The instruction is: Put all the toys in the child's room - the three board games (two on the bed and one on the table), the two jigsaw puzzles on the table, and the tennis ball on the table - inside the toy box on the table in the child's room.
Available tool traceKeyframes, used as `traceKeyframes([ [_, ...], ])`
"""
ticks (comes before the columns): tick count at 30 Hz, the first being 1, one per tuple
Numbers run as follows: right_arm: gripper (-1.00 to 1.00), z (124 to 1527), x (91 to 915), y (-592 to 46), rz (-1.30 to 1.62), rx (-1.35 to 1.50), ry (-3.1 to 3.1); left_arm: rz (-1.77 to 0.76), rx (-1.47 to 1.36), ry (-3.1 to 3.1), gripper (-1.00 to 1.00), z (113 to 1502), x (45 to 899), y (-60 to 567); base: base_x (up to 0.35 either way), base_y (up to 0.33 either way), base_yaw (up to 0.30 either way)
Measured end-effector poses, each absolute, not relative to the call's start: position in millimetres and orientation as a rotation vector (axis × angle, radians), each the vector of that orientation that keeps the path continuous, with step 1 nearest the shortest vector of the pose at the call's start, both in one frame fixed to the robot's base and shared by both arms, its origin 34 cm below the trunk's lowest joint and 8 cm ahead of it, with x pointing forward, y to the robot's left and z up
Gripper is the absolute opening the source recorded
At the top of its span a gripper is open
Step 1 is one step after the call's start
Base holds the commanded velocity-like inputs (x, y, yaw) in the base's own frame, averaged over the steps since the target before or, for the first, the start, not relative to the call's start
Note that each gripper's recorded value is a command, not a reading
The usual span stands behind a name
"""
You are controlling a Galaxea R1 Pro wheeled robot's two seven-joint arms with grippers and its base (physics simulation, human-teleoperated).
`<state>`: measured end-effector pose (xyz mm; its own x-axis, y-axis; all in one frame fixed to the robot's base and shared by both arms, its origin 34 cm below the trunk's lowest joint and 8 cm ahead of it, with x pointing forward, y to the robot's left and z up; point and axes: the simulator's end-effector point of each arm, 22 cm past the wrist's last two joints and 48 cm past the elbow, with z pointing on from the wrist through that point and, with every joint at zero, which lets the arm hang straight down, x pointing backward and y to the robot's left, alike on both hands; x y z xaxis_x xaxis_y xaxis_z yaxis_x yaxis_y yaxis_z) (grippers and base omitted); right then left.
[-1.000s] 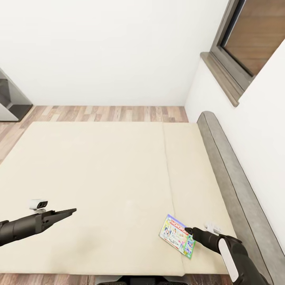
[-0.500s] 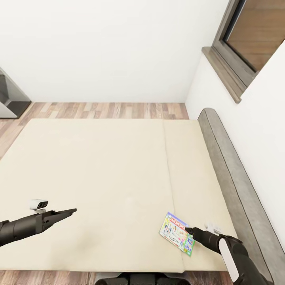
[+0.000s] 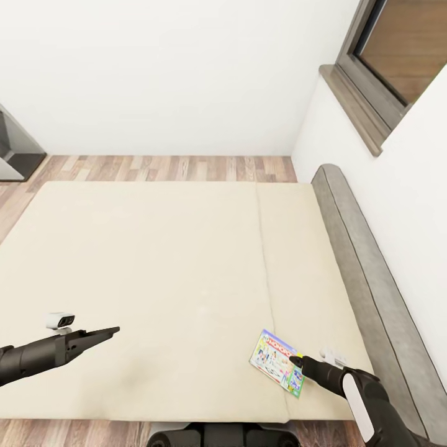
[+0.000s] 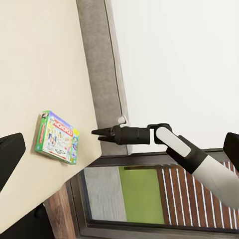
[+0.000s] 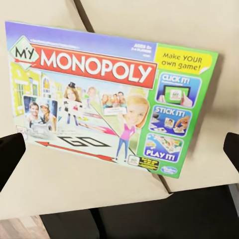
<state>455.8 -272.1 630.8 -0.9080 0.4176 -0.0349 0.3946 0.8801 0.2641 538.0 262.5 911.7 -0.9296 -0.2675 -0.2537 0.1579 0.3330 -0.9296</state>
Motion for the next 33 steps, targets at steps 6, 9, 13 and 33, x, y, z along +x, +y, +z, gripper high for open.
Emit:
traceKeyframes([
  [6,1.00,628.9,453.7,-272.0,0.383,0.641,2.964,-1.623,-0.103,2.245,1.00,909.7,537.9,263.6,0.000,0.000,0.000],
  [9,1.00,628.8,453.4,-271.9,0.383,0.640,2.965,-1.622,-0.104,2.245,1.00,909.6,537.9,263.9,0.000,0.000,0.000],
  [13,1.00,629.2,454.1,-271.7,0.384,0.639,2.964,-1.623,-0.104,2.246,1.00,909.4,537.8,263.8,0.000,0.000,0.000],
  [33,1.00,630.0,455.9,-271.9,0.385,0.637,2.960,-1.623,-0.103,2.246,1.00,909.4,538.0,263.7,0.000,0.000,0.000],
])
